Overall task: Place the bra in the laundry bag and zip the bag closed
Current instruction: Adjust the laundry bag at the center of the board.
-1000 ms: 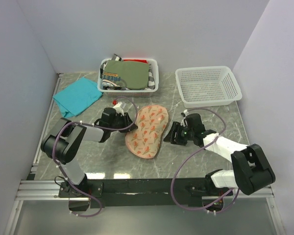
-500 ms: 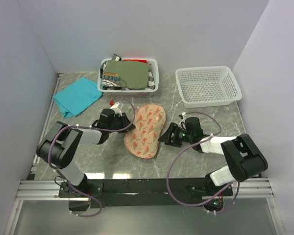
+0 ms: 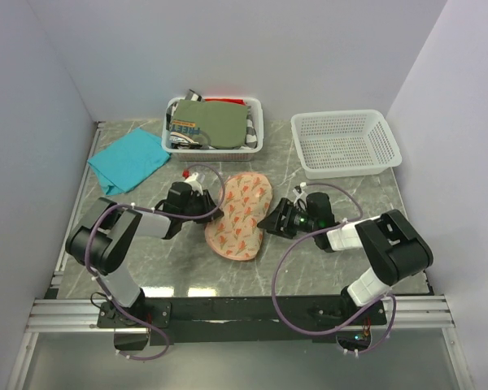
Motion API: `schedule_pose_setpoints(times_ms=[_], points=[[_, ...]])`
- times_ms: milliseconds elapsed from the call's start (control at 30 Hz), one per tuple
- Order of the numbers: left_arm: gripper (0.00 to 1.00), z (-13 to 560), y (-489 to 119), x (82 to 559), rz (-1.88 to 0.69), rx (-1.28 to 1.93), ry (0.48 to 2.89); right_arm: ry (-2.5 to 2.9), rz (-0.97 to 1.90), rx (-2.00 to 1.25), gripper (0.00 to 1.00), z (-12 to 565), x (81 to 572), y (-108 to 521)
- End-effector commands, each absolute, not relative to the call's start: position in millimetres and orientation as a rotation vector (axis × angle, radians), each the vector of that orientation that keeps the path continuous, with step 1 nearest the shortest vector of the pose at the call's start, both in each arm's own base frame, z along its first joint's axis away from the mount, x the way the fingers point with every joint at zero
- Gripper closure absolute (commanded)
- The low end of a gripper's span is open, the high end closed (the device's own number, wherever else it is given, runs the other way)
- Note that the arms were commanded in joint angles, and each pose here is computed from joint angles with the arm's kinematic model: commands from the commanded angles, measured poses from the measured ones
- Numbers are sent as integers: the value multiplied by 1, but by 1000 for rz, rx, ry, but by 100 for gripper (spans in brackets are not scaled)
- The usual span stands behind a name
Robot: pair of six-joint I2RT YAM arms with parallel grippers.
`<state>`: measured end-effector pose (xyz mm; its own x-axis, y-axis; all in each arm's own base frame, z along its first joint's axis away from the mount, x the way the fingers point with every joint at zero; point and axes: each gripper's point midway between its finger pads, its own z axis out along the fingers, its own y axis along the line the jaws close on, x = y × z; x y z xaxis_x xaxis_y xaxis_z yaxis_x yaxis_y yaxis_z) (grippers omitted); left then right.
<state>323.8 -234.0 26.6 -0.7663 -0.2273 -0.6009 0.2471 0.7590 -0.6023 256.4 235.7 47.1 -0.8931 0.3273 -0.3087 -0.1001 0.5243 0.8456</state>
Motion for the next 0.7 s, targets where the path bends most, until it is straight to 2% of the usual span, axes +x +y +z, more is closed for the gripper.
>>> schedule_pose_setpoints(times_ms=[0,667], points=[[73,27,-241,329,-910,50,2263,2261,1397,155,31,57,269,244],[73,22,-257,333,-962,128,2280,2223,1473,95,30,65,288,262]])
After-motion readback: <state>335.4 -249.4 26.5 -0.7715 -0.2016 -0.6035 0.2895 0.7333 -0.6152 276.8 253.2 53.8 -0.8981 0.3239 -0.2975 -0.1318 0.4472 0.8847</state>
